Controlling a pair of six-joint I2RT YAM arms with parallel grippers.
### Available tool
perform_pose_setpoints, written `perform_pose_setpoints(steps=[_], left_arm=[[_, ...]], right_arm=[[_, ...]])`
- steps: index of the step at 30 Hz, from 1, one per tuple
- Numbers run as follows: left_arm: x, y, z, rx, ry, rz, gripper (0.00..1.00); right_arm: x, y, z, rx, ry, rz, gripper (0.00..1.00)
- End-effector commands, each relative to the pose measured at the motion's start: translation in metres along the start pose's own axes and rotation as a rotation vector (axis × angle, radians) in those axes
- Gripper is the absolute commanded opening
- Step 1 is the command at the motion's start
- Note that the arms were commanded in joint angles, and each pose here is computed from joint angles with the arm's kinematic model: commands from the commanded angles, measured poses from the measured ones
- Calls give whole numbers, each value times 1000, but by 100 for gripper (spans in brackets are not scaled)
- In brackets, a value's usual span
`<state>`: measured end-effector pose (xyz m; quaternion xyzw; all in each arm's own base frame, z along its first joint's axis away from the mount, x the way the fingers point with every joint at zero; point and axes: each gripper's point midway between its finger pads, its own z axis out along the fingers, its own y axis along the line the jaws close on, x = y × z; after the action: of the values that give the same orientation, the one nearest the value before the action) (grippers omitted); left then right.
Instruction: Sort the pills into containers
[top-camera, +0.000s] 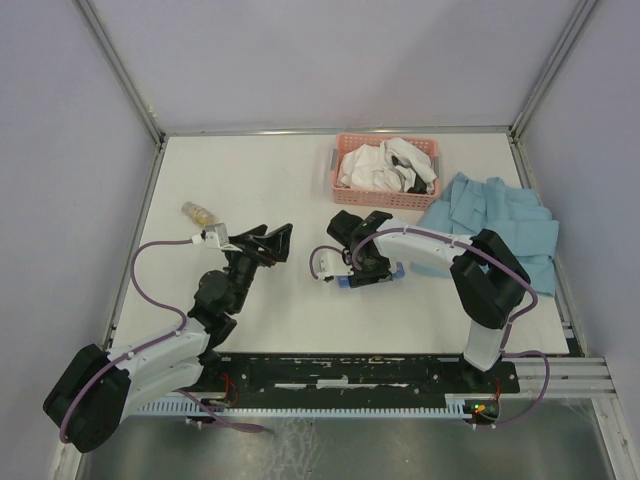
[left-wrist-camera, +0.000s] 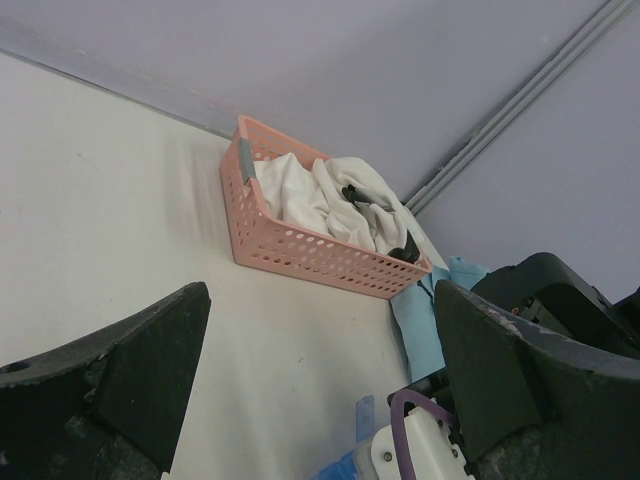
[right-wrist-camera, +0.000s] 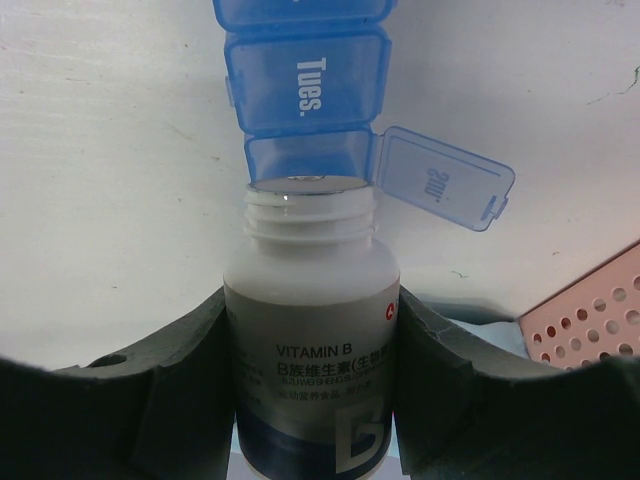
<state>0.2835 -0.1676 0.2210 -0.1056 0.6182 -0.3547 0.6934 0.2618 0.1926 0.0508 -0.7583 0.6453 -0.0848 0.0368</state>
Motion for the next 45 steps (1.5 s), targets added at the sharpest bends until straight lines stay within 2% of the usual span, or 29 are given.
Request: perform_pose_setpoints(steps=[1,45], left_arm=[[-16,-6,1,21,-62,7,99],[-16,-6,1,22,-65,5,99]], right_arm=[[-4,-12,-10,51,9,9,1],[-5,-13,-11,70,62,-26,1]])
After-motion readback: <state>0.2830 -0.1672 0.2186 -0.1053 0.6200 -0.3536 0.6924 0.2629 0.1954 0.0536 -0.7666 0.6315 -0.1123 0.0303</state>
